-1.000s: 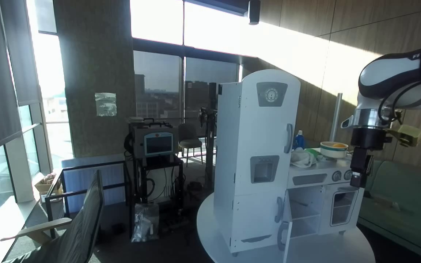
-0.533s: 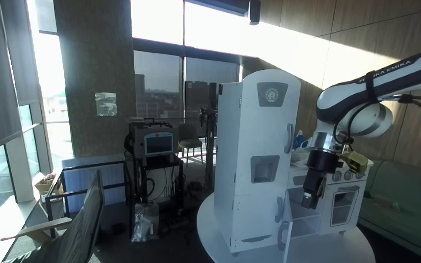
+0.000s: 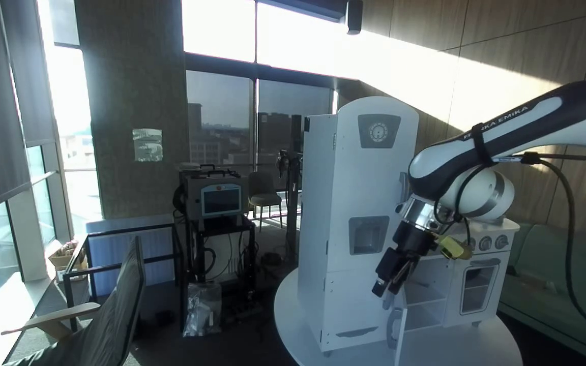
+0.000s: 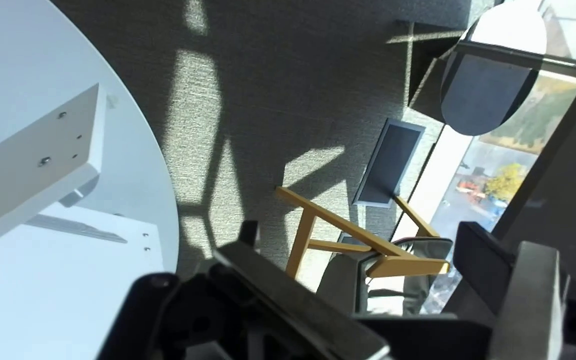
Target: Close the cabinet door on the left and open the cabinet door on the lower right
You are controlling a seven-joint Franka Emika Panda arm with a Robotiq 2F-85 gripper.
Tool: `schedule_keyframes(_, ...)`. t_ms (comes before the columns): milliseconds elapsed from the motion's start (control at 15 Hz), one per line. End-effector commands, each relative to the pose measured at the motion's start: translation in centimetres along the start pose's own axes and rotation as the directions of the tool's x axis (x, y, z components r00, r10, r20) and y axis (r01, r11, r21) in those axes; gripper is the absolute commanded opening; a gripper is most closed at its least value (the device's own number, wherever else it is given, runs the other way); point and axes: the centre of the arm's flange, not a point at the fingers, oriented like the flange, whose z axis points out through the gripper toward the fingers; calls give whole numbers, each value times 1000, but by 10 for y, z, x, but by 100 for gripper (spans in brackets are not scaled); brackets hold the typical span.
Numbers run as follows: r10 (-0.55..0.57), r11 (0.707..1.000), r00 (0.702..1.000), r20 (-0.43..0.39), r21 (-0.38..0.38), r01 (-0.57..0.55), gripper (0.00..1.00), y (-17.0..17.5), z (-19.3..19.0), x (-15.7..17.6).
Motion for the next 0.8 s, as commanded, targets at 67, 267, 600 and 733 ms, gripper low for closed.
schedule_keyframes(67,59,997,997,-38,-54,-61,100,8,33,27)
schedule_keyframes(267,110,989,993,-46,-93,-114,100,21,47,38)
schedule_keyframes(600,209,966,974,-86,-139,-220,100,52,56,53)
schedule_keyframes(733,247,950,964,-95,-171,-261,100,66,56,54)
